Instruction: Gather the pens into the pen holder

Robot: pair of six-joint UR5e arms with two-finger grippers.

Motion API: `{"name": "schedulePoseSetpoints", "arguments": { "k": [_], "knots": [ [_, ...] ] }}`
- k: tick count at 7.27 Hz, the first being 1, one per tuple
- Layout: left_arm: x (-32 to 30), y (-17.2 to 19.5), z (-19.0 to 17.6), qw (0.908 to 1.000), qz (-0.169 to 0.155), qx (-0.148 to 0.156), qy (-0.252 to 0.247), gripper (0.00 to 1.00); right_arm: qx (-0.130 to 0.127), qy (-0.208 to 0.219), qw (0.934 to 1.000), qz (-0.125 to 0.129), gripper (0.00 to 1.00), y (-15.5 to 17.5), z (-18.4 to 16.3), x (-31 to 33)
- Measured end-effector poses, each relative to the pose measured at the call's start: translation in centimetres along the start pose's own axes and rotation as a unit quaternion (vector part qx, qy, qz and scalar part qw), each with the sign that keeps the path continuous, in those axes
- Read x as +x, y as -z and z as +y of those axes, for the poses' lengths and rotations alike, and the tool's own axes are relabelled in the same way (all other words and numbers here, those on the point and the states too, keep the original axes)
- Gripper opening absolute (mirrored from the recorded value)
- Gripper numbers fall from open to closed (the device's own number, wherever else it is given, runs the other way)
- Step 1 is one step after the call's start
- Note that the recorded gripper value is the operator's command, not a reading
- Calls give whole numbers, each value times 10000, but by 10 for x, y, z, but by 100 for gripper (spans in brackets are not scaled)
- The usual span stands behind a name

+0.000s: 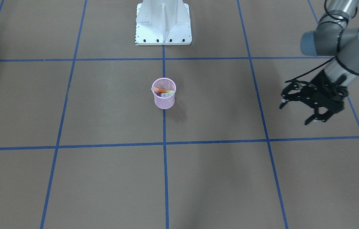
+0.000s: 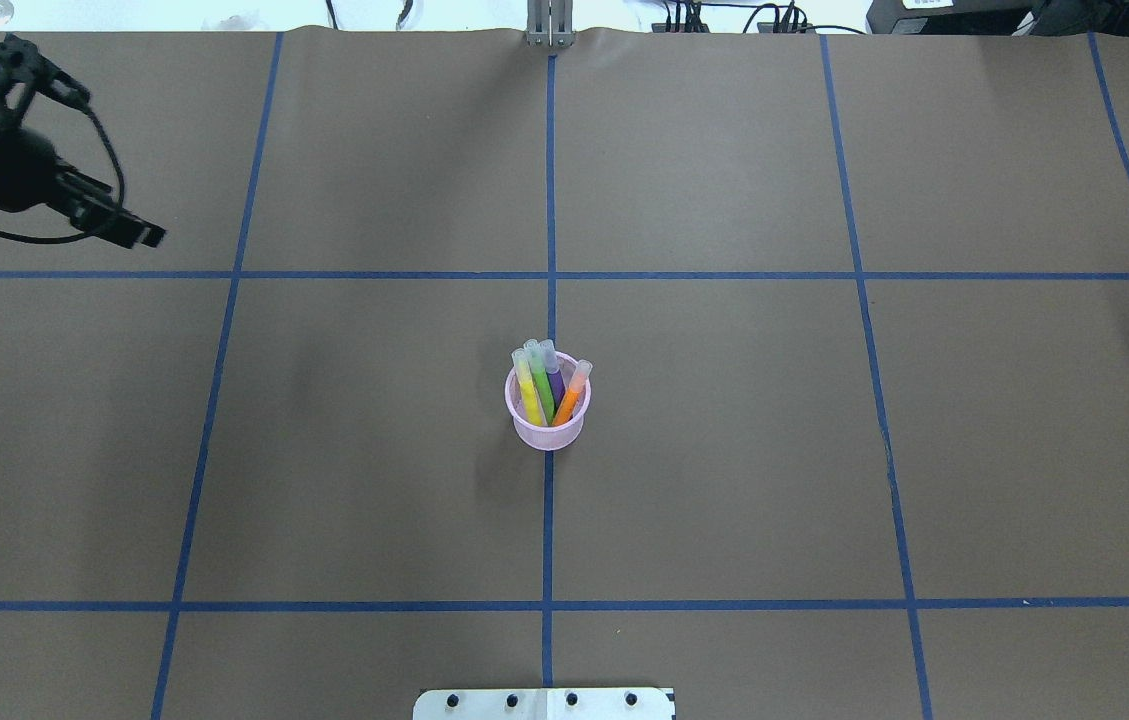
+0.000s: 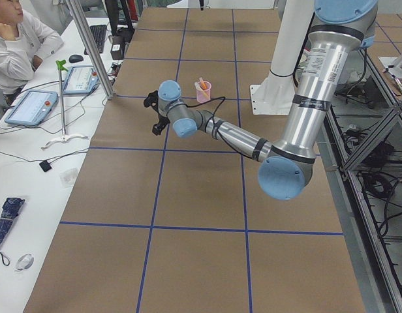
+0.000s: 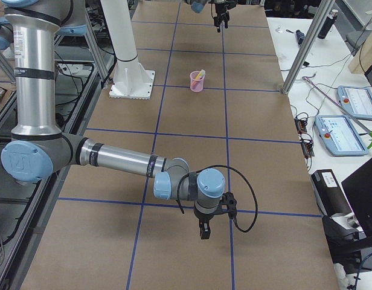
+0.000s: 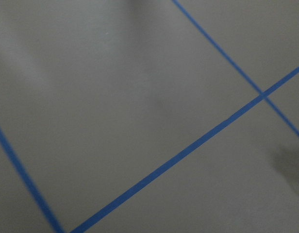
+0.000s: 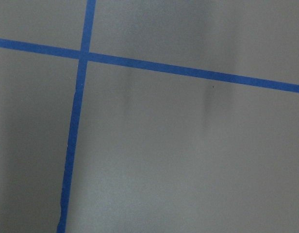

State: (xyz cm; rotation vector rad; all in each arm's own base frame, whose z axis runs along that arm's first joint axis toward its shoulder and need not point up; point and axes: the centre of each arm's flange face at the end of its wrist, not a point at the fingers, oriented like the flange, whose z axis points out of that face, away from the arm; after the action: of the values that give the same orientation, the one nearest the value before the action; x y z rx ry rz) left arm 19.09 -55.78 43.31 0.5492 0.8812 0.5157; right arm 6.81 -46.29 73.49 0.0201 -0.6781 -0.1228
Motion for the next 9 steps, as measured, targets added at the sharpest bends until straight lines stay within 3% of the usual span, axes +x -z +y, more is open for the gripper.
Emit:
{"name": "schedulePoseSetpoints", "arguments": {
  "k": [1,3,4,6,8,9],
  "knots": [
    [-56,32,24,9990,-293,-333,-25,100,-9,-14,10000,-2,100,-1,1,1],
    [-137,88,89,9935,-533,-831,564,100,-26,-24,10000,1,100,-2,4,2],
    [-164,92,151,9869,-713,-1140,886,100,-30,-24,10000,1,100,-3,4,2],
    [-197,98,221,9720,-1131,-1588,1316,100,-32,-22,10000,1,100,-3,4,2],
    [-203,105,248,9625,-861,-1799,1840,100,-31,-24,10000,1,100,-3,4,2],
    [-198,115,260,9621,-776,-1758,1933,100,-27,-19,10000,2,100,-3,4,1]
  ]
}}
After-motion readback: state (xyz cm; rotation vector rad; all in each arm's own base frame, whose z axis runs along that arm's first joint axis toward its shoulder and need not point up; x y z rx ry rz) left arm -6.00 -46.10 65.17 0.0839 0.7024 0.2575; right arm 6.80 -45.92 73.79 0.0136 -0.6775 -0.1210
